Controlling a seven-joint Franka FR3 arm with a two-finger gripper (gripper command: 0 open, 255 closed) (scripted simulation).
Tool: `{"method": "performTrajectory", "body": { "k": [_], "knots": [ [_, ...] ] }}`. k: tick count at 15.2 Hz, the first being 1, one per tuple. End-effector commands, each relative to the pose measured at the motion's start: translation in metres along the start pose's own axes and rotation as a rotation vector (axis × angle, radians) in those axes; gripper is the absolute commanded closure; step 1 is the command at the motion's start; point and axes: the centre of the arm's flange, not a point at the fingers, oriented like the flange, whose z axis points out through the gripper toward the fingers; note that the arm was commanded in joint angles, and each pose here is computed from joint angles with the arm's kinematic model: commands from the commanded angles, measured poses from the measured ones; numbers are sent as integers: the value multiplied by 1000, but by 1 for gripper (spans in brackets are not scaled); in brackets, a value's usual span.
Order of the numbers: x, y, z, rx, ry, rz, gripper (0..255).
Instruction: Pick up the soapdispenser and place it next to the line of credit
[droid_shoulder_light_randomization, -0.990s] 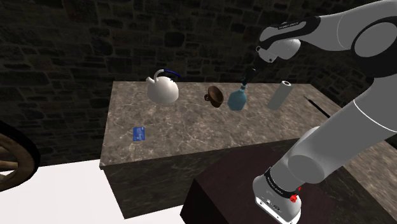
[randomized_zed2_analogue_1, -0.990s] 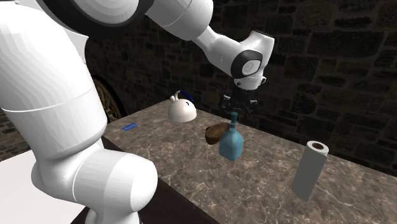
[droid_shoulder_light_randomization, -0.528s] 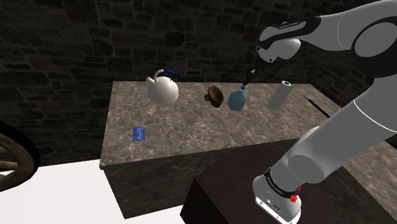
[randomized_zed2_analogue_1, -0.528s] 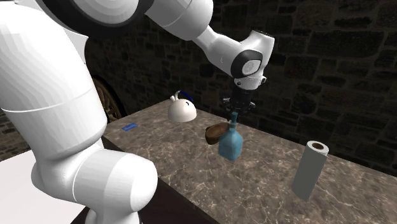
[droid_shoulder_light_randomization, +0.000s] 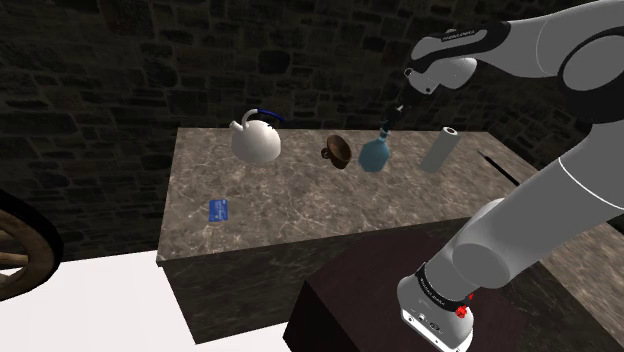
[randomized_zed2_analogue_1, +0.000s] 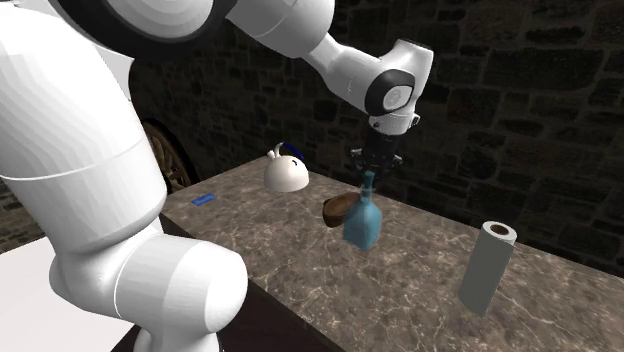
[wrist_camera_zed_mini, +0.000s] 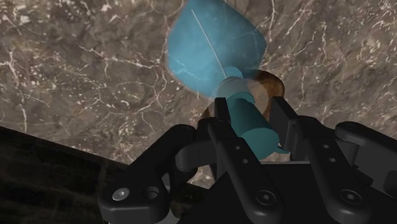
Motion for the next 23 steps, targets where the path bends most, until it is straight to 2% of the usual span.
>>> {"method": "performTrajectory", "body": {
  "k": [1,23],
  "knots": [
    [3,-2,-10,0,0,0,255],
    [25,-20,-123,0,0,0,255]
  ]
}}
